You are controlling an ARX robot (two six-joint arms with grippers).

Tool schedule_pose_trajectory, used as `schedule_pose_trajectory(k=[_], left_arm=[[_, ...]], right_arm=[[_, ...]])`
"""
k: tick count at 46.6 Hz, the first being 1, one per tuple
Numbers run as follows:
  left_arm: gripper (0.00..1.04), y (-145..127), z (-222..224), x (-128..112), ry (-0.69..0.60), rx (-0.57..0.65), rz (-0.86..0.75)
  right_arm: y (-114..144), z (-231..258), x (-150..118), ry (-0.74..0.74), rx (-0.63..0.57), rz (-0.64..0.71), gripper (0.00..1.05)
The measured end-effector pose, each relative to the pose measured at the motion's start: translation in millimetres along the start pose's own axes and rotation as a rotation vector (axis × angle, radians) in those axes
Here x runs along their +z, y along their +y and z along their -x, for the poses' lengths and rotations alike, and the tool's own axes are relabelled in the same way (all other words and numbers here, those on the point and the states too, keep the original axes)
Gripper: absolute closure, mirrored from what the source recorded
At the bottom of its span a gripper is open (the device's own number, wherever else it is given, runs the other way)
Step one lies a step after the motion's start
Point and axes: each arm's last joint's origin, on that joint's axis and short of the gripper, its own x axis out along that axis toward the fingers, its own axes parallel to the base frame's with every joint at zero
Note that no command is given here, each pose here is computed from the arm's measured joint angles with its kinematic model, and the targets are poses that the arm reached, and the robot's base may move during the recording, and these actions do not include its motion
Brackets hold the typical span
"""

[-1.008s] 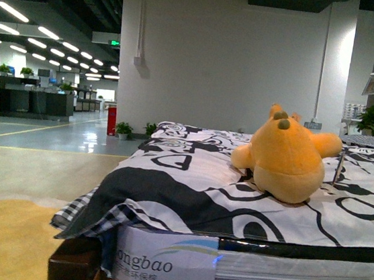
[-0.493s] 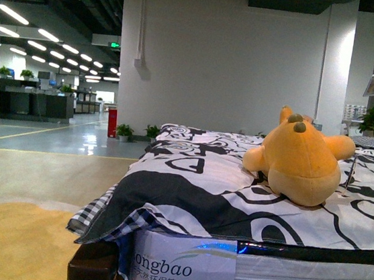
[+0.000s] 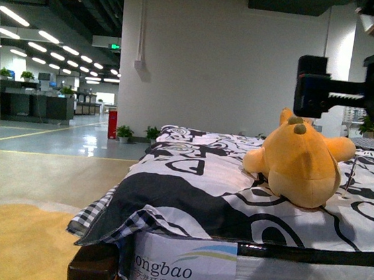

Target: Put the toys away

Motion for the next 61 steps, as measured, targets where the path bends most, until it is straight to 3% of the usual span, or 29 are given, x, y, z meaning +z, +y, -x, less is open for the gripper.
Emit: schedule_pose_trajectory(k=[11,22,28,42,61], left_arm=[[0.06,0.0,0.0,0.0,0.0,0.0,0.0],[0.06,0.0,0.0,0.0,0.0,0.0,0.0],[0.06,0.0,0.0,0.0,0.0,0.0,0.0],[0.06,0.0,0.0,0.0,0.0,0.0,0.0],[0.06,0.0,0.0,0.0,0.0,0.0,0.0]], right_arm=[[10.2,-28.4,-18.1,0.065,-0.081,0.061,0.06],[-2.9,-48.9,-32.3,0.12,-0.199,0.061,0.06],[-2.1,-54.8,-40.4,0.131,-0.197,0.064,0.06],[27.4,-61.4,-61.8,0.169,-0.14,0.085,0.06],[59.2,-73.5,-54.0,0.147,-0.122,0.141,0.06]])
